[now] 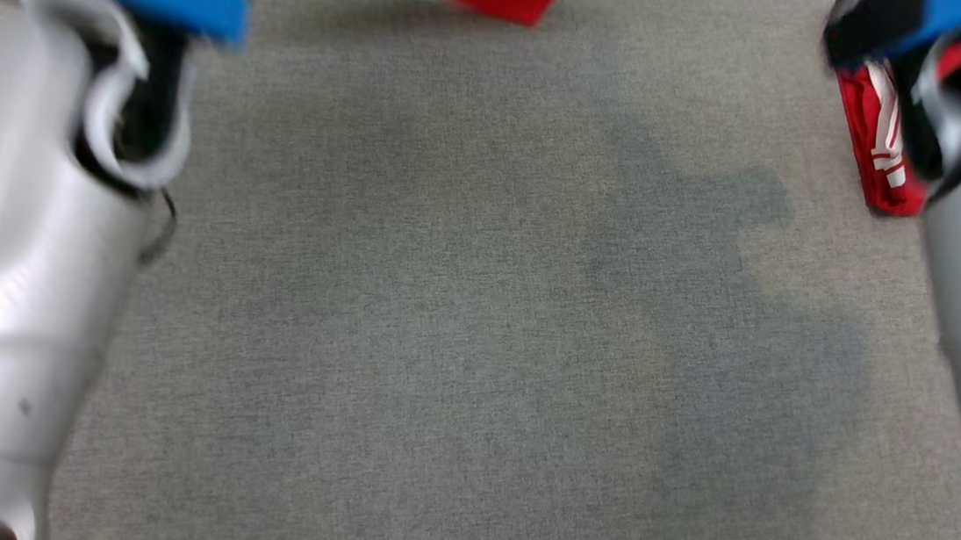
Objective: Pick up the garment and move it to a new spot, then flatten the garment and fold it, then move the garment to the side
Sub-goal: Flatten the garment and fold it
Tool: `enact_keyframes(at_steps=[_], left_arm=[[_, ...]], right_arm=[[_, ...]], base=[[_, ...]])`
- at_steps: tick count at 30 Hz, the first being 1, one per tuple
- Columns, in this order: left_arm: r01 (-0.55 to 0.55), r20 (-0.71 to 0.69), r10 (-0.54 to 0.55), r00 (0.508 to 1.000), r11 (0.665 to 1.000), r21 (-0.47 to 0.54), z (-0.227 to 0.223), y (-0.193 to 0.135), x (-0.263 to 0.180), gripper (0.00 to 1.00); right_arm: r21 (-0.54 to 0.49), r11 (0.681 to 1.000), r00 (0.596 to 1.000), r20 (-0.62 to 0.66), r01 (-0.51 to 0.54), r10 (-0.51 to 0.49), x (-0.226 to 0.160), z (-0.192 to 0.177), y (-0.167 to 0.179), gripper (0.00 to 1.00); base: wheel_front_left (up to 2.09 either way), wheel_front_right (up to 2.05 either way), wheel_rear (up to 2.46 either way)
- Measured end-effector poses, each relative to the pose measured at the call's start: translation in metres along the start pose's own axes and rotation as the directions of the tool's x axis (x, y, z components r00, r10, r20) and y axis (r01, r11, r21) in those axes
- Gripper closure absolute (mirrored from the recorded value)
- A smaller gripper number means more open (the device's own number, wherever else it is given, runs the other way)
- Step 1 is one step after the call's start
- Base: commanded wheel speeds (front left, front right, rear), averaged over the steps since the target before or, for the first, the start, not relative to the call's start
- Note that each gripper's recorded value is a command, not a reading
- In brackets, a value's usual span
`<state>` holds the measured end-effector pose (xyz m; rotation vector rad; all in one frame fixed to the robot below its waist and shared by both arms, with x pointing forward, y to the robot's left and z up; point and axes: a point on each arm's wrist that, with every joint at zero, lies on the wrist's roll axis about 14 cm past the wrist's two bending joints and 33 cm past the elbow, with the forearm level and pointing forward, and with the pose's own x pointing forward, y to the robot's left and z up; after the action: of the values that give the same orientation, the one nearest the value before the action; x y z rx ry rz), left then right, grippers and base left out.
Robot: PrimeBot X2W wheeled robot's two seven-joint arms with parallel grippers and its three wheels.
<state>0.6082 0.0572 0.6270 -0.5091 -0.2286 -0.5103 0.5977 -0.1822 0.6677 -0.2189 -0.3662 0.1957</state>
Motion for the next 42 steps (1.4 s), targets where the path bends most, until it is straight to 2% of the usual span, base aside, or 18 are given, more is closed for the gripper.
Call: enact_keyframes(at_steps=[3,6,12,18,21,25,29,32,34,35,37,38,39,40,42], left_arm=[[-0.006,-0.109,0.003,0.994,1.0,-0.022,-0.043,-0.002,-0.032,1.0],[-0.01,-0.236,-0.004,0.972,0.998,-0.057,-0.084,-0.011,-0.078,1.0],[-0.077,-0.468,0.038,0.883,0.995,-0.064,-0.139,-0.012,-0.186,1.0],[-0.119,-0.566,0.043,0.824,0.988,-0.098,-0.149,-0.03,-0.254,1.0],[-0.129,-0.639,0.046,0.767,0.988,-0.083,-0.153,-0.039,-0.286,1.0],[-0.172,-0.726,0.057,0.685,0.982,-0.085,-0.157,-0.053,-0.328,1.0],[-0.219,-0.796,0.053,0.602,0.971,-0.101,-0.157,-0.069,-0.364,1.0],[-0.232,-0.823,0.036,0.568,0.965,-0.118,-0.153,-0.082,-0.376,1.0],[-0.237,-0.828,0.013,0.561,0.961,-0.146,-0.149,-0.092,-0.379,1.0],[-0.236,-0.821,0.005,0.571,0.959,-0.158,-0.146,-0.097,-0.376,1.0],[-0.244,-0.789,0.014,0.614,0.954,-0.173,-0.136,-0.097,-0.365,1.0],[-0.249,-0.77,0.013,0.638,0.95,-0.19,-0.132,-0.098,-0.357,1.0],[-0.241,-0.747,0.013,0.665,0.95,-0.197,-0.127,-0.098,-0.345,1.0],[-0.241,-0.747,0.013,0.665,0.95,-0.197,-0.127,-0.098,-0.345,1.0],[-0.223,-0.722,0.016,0.691,0.956,-0.192,-0.123,-0.093,-0.331,1.0]], right_arm=[[0.045,0.999,0.98,-0.197,-0.019,0.028,-0.035,-0.059,0.014,1.0],[0.147,0.989,0.911,-0.408,0.0,0.061,-0.089,-0.113,0.032,1.0],[0.257,0.965,0.772,-0.622,0.042,0.132,-0.188,-0.15,0.053,1.0],[0.317,0.943,0.673,-0.72,0.103,0.169,-0.263,-0.145,0.064,1.0],[0.335,0.934,0.625,-0.757,0.122,0.189,-0.294,-0.137,0.072,1.0],[0.346,0.925,0.539,-0.814,0.154,0.215,-0.334,-0.126,0.081,1.0],[0.352,0.916,0.466,-0.855,0.194,0.229,-0.361,-0.112,0.088,1.0],[0.354,0.909,0.404,-0.881,0.218,0.246,-0.378,-0.103,0.095,1.0],[0.339,0.913,0.377,-0.895,0.225,0.24,-0.383,-0.097,0.094,1.0],[0.323,0.919,0.376,-0.899,0.227,0.223,-0.383,-0.094,0.09,1.0],[0.306,0.925,0.409,-0.891,0.225,0.195,-0.372,-0.087,0.082,1.0],[0.298,0.931,0.412,-0.891,0.213,0.191,-0.369,-0.087,0.081,1.0],[0.294,0.938,0.451,-0.874,0.186,0.184,-0.353,-0.083,0.077,1.0],[0.294,0.938,0.451,-0.874,0.186,0.184,-0.353,-0.083,0.077,1.0],[0.291,0.945,0.486,-0.854,0.149,0.186,-0.333,-0.081,0.073,1.0]], base=[[0.0,0.0,0.0],[0.0,0.0,0.0],[0.0,0.0,0.0],[0.0,0.0,0.0],[0.0,0.0,0.0],[0.0,0.0,0.0],[0.0,0.0,0.0],[0.0,0.0,0.0],[0.0,0.0,0.0],[0.0,0.0,0.0],[0.0,0.0,0.0],[0.0,0.0,0.0],[0.0,0.0,0.0],[0.0,0.0,0.0],[0.0,0.0,0.0]])
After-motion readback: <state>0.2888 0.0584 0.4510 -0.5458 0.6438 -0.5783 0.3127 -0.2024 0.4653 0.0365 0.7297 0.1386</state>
